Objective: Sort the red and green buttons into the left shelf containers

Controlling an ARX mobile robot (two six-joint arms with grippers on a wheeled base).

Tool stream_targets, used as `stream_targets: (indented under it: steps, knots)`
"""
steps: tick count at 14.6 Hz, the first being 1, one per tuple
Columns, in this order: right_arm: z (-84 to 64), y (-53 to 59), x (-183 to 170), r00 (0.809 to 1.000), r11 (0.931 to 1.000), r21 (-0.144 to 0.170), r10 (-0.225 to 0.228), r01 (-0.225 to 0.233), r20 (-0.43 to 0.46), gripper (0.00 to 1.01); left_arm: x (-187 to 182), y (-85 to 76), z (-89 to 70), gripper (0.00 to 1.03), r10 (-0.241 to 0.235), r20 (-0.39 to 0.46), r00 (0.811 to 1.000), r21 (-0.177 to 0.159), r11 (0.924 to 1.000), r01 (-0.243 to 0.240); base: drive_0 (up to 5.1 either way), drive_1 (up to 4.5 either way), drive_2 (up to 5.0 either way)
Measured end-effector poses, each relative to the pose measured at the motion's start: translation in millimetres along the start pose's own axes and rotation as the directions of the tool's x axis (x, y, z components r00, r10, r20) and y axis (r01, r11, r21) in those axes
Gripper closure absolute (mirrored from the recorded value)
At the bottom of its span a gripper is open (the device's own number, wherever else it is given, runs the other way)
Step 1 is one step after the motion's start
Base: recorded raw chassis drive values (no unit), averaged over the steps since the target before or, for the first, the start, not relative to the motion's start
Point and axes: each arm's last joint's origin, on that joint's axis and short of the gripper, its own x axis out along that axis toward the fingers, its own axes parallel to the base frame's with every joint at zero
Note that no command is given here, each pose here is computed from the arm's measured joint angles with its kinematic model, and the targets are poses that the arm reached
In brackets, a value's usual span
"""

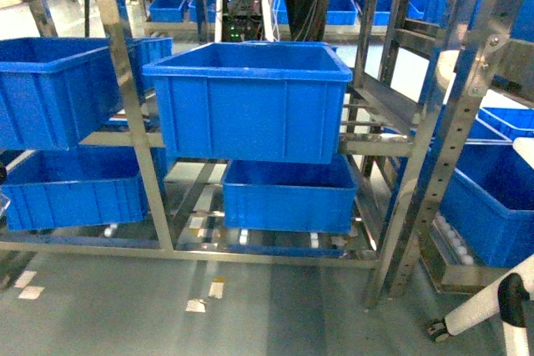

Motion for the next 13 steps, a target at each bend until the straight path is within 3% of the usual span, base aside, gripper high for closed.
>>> stream_targets:
  steps: [13]
  knots:
    - [0.0,0.0,0.0,1.000,1.0000,0.000,0.000,0.000,0.000,0.75,0.0,0.0,0.0,0.74,0.000,0.000,1.000,0.000,1.0000,0.000,-5.0,2.45,2.4]
